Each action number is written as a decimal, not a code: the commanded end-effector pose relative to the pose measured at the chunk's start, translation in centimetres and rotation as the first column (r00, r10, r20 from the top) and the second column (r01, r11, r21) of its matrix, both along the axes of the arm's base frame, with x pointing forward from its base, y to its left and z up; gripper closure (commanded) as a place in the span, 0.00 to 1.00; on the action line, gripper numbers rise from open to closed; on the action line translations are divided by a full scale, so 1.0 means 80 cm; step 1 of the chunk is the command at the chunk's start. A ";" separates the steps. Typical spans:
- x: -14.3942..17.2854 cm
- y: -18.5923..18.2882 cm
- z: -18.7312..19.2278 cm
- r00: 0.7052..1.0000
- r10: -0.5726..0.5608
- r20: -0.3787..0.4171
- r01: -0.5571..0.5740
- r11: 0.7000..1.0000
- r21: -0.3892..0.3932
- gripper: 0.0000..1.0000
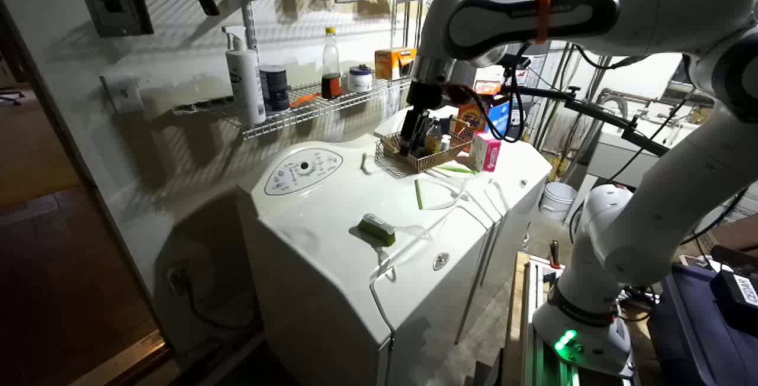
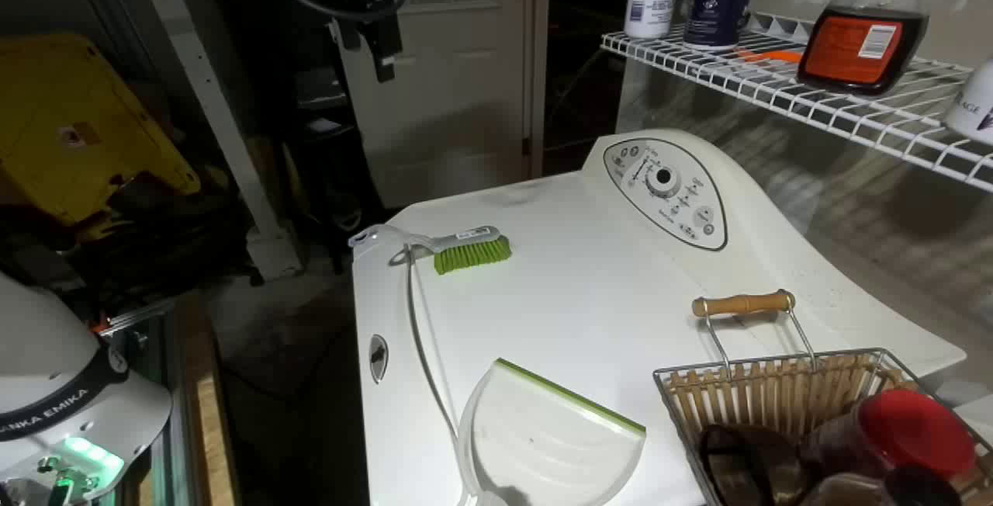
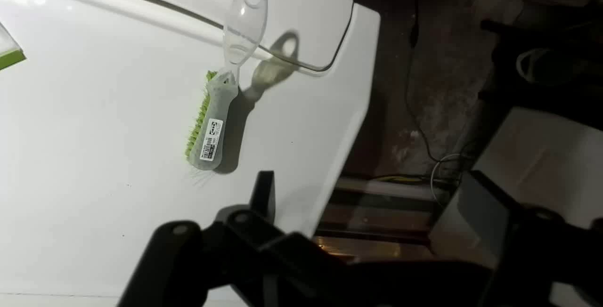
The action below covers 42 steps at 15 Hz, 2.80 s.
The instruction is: Use the brush to sweep the top of the washer
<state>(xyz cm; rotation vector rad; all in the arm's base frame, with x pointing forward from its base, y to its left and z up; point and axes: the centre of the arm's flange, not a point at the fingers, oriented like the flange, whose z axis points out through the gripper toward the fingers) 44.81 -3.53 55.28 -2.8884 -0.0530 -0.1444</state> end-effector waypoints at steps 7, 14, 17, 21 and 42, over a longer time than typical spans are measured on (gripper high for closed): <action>0.004 0.003 -0.008 1.000 -0.010 -0.015 0.010 1.000 -0.017 0.00; 0.001 0.046 -0.116 0.977 -0.096 -0.192 0.071 0.988 -0.134 0.00; -0.003 0.044 -0.166 0.960 -0.162 -0.230 0.104 0.964 -0.244 0.00; -0.001 0.038 -0.219 0.962 -0.186 -0.200 0.118 0.944 -0.308 0.00; -0.008 0.036 -0.315 0.934 -0.321 -0.156 0.228 0.873 -0.430 0.56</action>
